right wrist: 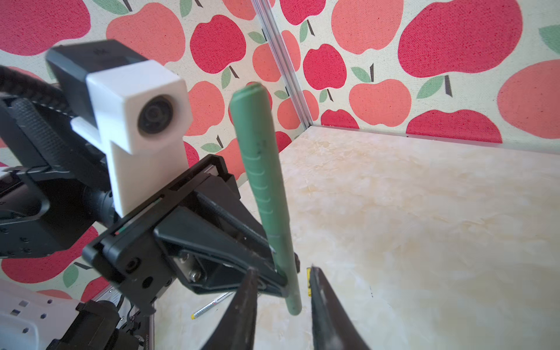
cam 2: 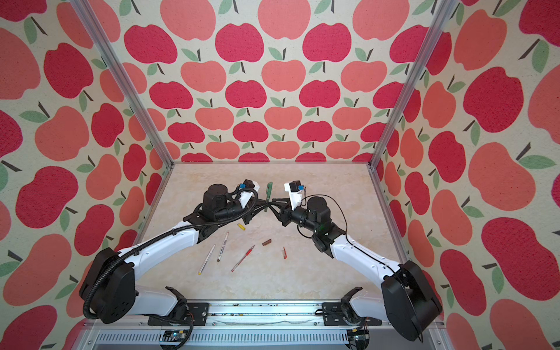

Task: Insert the pens into the pen caps
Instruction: 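Open the right gripper and withdraw it while left arm lowers the capped pen, then lay the capped green pen on the table and open the left gripper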

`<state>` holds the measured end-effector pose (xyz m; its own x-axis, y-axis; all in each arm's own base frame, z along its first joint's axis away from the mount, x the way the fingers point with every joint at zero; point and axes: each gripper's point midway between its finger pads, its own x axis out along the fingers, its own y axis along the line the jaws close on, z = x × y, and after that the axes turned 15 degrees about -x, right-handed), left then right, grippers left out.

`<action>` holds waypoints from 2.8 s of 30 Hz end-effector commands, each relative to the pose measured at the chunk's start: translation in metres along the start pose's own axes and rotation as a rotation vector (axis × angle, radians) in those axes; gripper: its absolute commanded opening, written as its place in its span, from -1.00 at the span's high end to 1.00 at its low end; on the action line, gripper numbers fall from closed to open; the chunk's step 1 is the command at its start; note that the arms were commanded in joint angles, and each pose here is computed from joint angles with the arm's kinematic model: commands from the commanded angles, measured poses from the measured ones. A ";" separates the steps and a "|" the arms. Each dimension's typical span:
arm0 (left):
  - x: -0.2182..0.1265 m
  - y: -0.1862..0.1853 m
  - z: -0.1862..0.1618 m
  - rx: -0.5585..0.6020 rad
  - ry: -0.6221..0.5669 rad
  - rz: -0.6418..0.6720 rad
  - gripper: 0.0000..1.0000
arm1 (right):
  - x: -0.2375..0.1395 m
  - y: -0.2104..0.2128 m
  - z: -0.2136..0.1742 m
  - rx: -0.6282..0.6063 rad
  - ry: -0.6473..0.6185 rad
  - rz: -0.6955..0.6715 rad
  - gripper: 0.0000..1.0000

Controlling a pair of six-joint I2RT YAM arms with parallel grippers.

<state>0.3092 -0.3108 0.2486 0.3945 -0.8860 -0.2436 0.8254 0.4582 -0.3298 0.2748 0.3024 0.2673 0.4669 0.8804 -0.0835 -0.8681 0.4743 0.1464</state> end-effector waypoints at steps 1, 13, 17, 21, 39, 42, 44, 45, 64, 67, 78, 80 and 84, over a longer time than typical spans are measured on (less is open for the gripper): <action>-0.002 -0.008 0.013 0.051 -0.039 -0.021 1.00 | -0.018 -0.006 0.029 -0.036 -0.042 -0.046 0.18; 0.023 -0.002 -0.042 0.150 0.278 -0.013 1.00 | -0.136 -0.099 0.015 0.039 0.145 -0.800 0.03; 0.038 -0.004 -0.069 0.260 0.424 -0.002 1.00 | -0.190 -0.121 -0.007 0.093 0.208 -1.035 0.02; 0.057 0.000 -0.093 0.336 0.533 0.002 1.00 | -0.214 -0.129 -0.026 0.195 0.232 -1.097 0.03; 0.125 0.014 -0.162 0.550 0.820 -0.001 1.00 | -0.229 -0.136 -0.055 0.301 0.205 -1.090 0.01; 0.132 0.014 -0.171 0.561 0.844 -0.002 1.00 | -0.228 -0.137 -0.061 0.320 0.205 -1.086 0.01; 0.135 0.015 -0.178 0.574 0.863 -0.002 1.00 | -0.227 -0.137 -0.063 0.328 0.200 -1.079 0.01; 0.137 0.015 -0.180 0.577 0.869 -0.001 1.00 | -0.226 -0.137 -0.063 0.329 0.200 -1.078 0.01; 0.148 0.015 -0.197 0.588 0.895 0.005 0.47 | -0.217 -0.140 -0.074 0.347 0.214 -1.044 0.01; 0.149 0.012 -0.189 0.575 0.871 0.005 0.11 | -0.218 -0.140 -0.074 0.345 0.214 -1.045 0.01; 0.101 0.020 -0.015 0.370 0.226 0.270 -0.55 | -0.205 -0.135 -0.068 0.328 0.202 -0.963 0.01; 0.066 0.027 0.017 0.303 0.104 0.352 -0.64 | -0.201 -0.134 -0.064 0.329 0.212 -0.942 0.02; -0.006 0.032 0.042 0.168 0.024 0.448 -0.72 | -0.191 -0.133 -0.068 0.407 0.234 -0.910 0.05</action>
<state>0.3528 -0.3210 0.2561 0.6553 -0.6367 -0.4064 0.7204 0.6887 0.0826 0.2861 0.0613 0.1865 0.8452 0.1332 -0.5176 -0.0340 0.9799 0.1965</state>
